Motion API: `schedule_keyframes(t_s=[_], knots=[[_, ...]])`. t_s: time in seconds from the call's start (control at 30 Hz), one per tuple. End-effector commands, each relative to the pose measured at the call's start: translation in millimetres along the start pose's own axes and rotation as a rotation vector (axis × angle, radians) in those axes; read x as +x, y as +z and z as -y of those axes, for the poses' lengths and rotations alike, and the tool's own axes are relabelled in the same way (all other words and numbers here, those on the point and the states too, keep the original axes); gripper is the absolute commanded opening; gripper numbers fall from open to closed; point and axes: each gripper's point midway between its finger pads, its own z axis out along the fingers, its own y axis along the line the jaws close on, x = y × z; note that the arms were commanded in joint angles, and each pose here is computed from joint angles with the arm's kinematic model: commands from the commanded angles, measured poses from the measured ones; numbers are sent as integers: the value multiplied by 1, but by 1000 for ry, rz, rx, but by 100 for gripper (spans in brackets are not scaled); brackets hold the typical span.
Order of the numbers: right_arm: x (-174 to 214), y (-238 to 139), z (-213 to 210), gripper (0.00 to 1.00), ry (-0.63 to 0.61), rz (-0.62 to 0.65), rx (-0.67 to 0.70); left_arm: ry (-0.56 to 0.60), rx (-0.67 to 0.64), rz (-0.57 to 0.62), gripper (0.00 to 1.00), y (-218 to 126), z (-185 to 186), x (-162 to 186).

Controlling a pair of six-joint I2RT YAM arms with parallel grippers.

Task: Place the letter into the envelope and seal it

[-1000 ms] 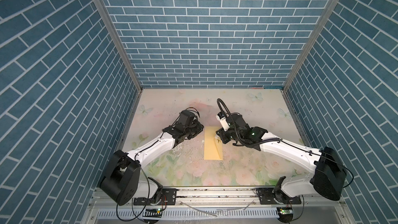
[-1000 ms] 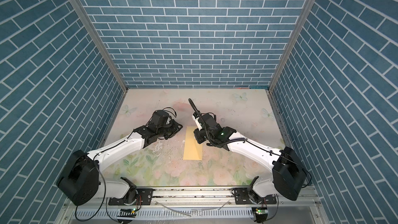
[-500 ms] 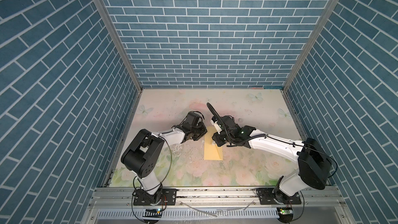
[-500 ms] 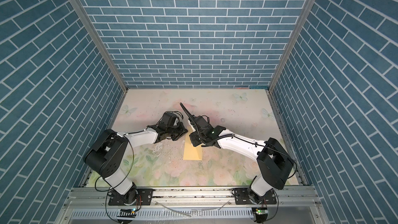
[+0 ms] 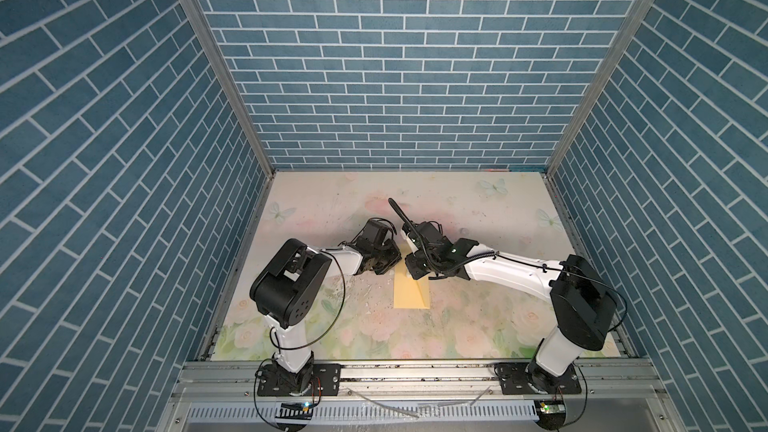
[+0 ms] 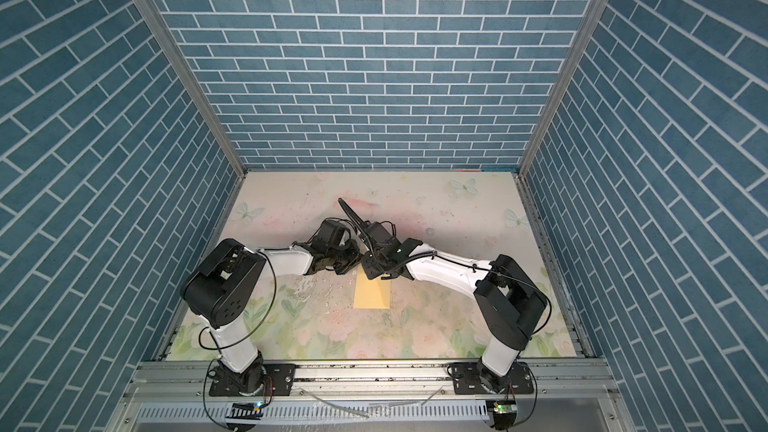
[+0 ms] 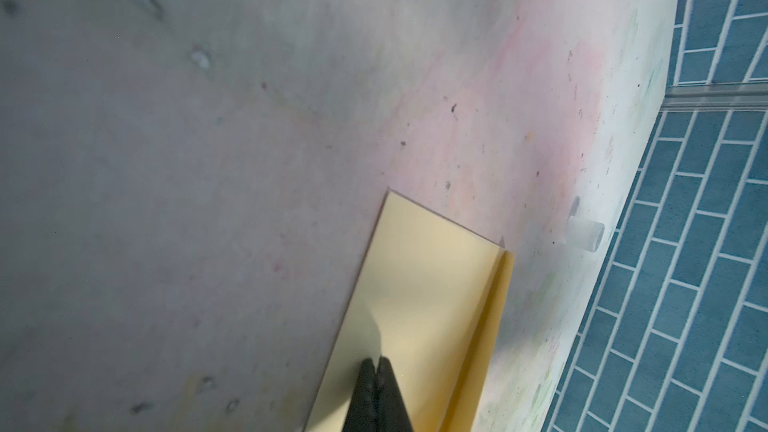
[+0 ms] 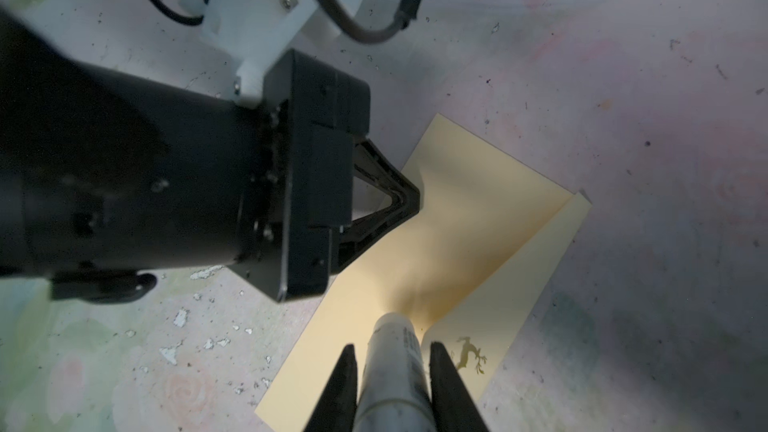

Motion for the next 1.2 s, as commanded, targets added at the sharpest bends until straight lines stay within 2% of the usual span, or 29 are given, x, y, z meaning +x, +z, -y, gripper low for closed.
schedule_keyframes(t_s=[0.0,0.33,0.6,0.83,1.17], knots=[[-11,-1,2,0,6,4,41,9,-22,5,0,5,-2,-2],[-5,7,17,0,0,-30,137,7,-102,9,0,10,-21,-1],[-4,12,33,0,40,-25,232,10,-132,1,0,17,-27,2],[-16,12,45,0,100,45,307,-2,-164,-17,0,24,-41,8],[-42,28,46,0,133,125,321,-11,-188,-28,0,31,-55,12]])
